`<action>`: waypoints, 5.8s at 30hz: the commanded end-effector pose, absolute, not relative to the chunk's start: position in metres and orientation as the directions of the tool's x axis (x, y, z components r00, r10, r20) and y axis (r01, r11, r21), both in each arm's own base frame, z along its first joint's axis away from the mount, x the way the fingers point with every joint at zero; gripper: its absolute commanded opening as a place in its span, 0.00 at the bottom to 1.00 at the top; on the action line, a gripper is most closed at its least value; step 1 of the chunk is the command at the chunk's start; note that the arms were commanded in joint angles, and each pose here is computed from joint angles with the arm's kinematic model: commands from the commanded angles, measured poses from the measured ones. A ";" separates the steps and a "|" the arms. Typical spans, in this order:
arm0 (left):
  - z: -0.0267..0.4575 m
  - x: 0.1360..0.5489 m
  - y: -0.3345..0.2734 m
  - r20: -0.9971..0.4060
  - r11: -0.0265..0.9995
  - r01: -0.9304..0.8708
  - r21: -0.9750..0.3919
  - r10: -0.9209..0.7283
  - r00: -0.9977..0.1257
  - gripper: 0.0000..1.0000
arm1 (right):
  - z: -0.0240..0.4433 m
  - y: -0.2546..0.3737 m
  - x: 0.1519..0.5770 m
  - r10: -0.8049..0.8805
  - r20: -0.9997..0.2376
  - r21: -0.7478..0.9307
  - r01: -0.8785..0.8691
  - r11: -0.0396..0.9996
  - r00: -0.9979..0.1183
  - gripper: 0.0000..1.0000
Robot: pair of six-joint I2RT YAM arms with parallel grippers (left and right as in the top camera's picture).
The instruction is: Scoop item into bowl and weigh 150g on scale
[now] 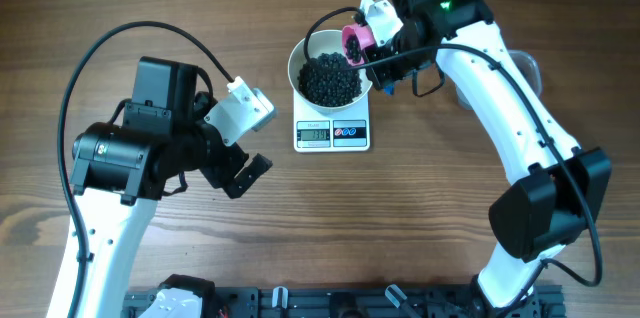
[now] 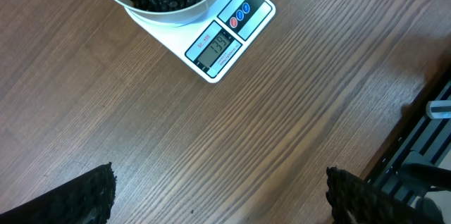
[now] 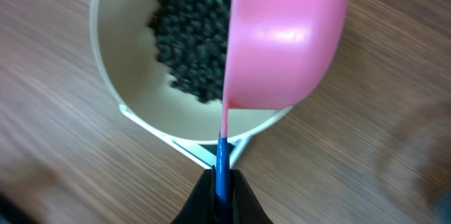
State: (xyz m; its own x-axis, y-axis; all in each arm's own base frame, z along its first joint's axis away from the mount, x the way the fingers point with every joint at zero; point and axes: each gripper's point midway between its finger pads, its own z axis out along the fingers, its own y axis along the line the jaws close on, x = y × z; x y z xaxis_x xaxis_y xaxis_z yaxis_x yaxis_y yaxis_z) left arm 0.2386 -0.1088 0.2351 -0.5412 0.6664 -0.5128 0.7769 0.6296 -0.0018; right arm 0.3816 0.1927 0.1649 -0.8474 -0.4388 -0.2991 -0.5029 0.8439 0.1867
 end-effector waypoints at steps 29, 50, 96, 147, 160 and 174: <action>0.239 0.241 -0.108 -0.521 0.626 0.779 0.011 0.669 -0.530 1.00 | 0.194 0.234 0.390 -0.313 -0.399 0.349 -0.459 0.817 -0.862 0.04; 0.239 0.241 -0.108 -0.521 0.626 0.779 0.011 0.669 -0.530 1.00 | 0.196 0.235 0.390 -0.267 -0.383 0.391 -0.417 0.820 -0.884 0.04; 0.239 0.241 -0.108 -0.521 0.626 0.779 0.011 0.669 -0.530 1.00 | 0.140 -0.088 0.349 0.108 -0.008 -0.085 0.108 0.990 -0.994 0.05; 0.239 0.241 -0.108 -0.521 0.626 0.779 0.011 0.669 -0.530 1.00 | 0.015 0.012 0.247 0.412 0.121 0.570 0.403 0.716 -0.903 1.00; 0.239 0.241 -0.108 -0.521 0.626 0.780 0.011 0.669 -0.530 1.00 | 0.435 0.014 0.281 0.672 -0.694 0.720 -0.240 0.652 -0.258 1.00; 0.239 0.241 -0.108 -0.521 0.626 0.779 0.011 0.669 -0.530 1.00 | 0.350 -0.008 0.236 0.470 -0.831 0.467 0.088 0.880 -0.298 1.00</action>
State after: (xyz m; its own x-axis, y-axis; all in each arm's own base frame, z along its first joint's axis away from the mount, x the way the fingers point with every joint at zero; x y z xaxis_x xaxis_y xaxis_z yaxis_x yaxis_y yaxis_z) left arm 0.2388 -0.1088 0.2356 -0.5402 0.6666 -0.5137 0.7770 0.6294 -0.0004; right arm 0.2279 0.0209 0.3701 -0.3527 0.7184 -0.5996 0.0298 0.6491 0.7601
